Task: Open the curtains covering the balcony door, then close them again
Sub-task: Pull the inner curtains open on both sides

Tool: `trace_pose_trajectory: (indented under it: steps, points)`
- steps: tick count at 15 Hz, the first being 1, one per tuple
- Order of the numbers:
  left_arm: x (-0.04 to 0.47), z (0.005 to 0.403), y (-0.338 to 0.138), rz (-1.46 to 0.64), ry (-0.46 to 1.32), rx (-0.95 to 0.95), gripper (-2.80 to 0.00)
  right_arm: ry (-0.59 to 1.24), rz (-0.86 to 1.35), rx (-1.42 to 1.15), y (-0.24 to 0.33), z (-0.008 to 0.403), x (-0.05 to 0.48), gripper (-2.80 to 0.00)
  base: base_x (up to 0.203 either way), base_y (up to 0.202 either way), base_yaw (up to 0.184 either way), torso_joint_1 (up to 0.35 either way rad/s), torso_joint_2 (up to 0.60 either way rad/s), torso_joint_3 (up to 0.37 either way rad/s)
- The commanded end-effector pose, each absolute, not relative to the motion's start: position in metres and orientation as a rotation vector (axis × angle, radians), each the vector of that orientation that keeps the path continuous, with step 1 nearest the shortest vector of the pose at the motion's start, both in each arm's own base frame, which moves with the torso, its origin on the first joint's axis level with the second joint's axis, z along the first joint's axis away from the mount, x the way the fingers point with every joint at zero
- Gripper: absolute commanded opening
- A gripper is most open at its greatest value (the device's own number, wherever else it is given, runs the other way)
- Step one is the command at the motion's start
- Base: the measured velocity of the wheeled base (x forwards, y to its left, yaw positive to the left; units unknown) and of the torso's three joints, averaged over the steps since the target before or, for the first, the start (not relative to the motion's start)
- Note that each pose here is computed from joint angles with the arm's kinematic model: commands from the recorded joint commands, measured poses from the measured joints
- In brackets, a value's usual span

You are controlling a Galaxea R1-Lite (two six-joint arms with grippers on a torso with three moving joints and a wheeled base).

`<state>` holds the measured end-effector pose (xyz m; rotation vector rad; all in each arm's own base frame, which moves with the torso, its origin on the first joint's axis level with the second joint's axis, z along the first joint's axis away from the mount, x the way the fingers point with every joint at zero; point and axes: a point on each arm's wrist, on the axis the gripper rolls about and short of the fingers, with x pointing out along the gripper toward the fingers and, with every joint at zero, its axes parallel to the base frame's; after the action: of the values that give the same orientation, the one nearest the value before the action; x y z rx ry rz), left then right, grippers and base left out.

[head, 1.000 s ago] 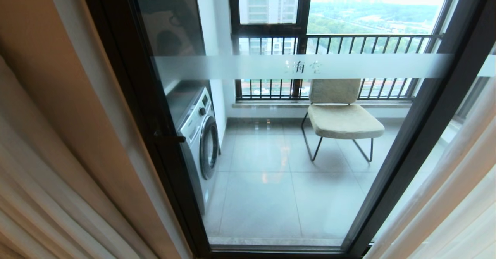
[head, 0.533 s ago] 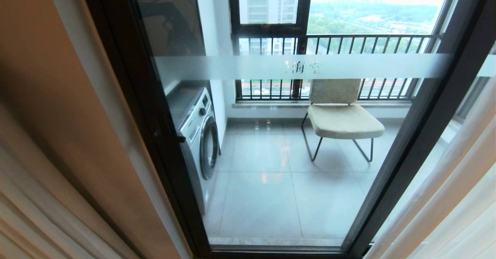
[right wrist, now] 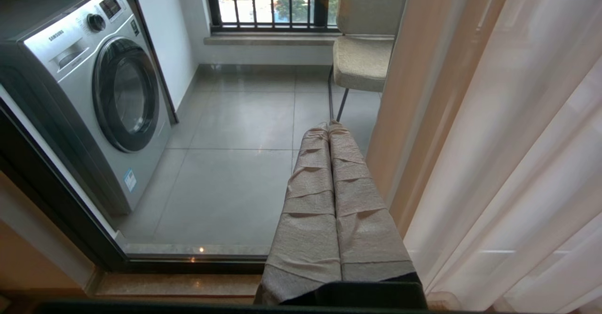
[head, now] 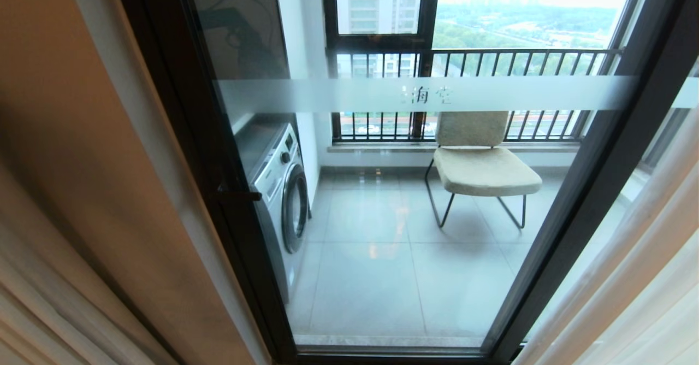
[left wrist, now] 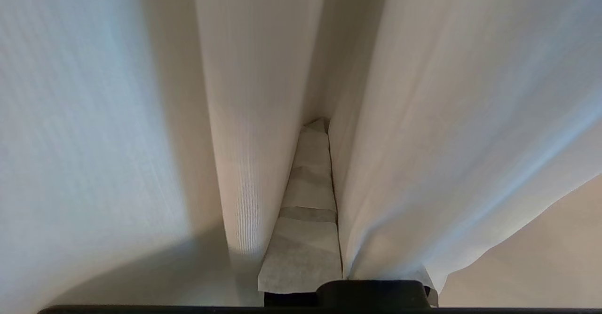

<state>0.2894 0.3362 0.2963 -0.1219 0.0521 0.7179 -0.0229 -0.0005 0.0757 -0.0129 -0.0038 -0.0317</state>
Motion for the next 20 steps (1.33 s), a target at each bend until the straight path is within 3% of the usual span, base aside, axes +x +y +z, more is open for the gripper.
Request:
trace_pose_trajectory:
  steps: [1,9,20]
  points:
    - [0.29,0.295,0.337,0.716,0.055,-0.123,-2.8,-0.003,-0.032,-0.014,0.0,0.076,-0.023,-2.8,0.0,0.0,0.0,0.0,0.0,0.0]
    - [0.287,0.327,0.309,0.678,-0.008,-0.087,-2.8,-0.003,-0.032,-0.014,0.0,0.076,-0.023,-2.8,0.0,0.0,0.0,0.0,0.0,0.0]
    - [0.316,0.341,0.26,0.527,-0.032,-0.073,-2.8,-0.003,-0.031,-0.014,0.0,0.076,-0.023,-2.8,0.0,0.0,0.0,0.0,0.0,0.0]
